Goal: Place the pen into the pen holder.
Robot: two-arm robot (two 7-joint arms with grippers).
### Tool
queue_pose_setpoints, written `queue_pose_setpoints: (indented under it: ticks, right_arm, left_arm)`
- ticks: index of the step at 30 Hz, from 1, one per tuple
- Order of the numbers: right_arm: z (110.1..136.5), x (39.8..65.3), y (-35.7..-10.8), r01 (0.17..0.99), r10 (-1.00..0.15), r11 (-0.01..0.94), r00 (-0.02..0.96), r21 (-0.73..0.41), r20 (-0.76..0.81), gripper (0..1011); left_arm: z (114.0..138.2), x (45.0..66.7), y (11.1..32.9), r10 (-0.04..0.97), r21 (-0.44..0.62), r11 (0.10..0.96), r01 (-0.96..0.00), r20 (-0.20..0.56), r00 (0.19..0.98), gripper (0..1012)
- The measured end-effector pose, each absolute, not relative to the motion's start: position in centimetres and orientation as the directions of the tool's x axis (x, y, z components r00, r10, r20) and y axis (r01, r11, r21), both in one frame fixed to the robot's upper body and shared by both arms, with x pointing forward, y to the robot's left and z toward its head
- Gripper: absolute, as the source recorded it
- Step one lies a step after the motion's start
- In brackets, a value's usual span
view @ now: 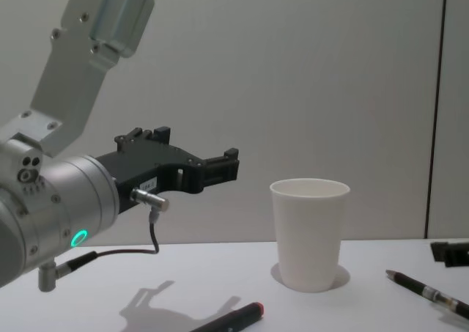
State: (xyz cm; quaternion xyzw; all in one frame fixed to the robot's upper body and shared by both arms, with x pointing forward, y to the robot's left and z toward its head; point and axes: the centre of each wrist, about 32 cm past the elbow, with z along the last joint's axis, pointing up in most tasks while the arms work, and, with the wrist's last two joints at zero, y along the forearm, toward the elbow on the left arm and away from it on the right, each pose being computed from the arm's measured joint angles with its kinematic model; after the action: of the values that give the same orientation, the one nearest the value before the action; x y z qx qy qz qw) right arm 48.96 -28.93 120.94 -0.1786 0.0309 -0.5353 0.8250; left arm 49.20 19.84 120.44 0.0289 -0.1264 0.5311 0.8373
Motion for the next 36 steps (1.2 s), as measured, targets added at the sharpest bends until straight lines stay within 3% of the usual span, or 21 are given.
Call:
queue_pose_setpoints:
  ticks: [36]
  right_arm:
    - [118.3, 49.8, -26.1, 0.84, -0.897, 0.345, 0.427, -0.419, 0.117, 1002]
  left_arm:
    - [120.4, 49.2, 19.8, 0.882, -0.086, 0.434, -0.897, 0.242, 0.404, 1001]
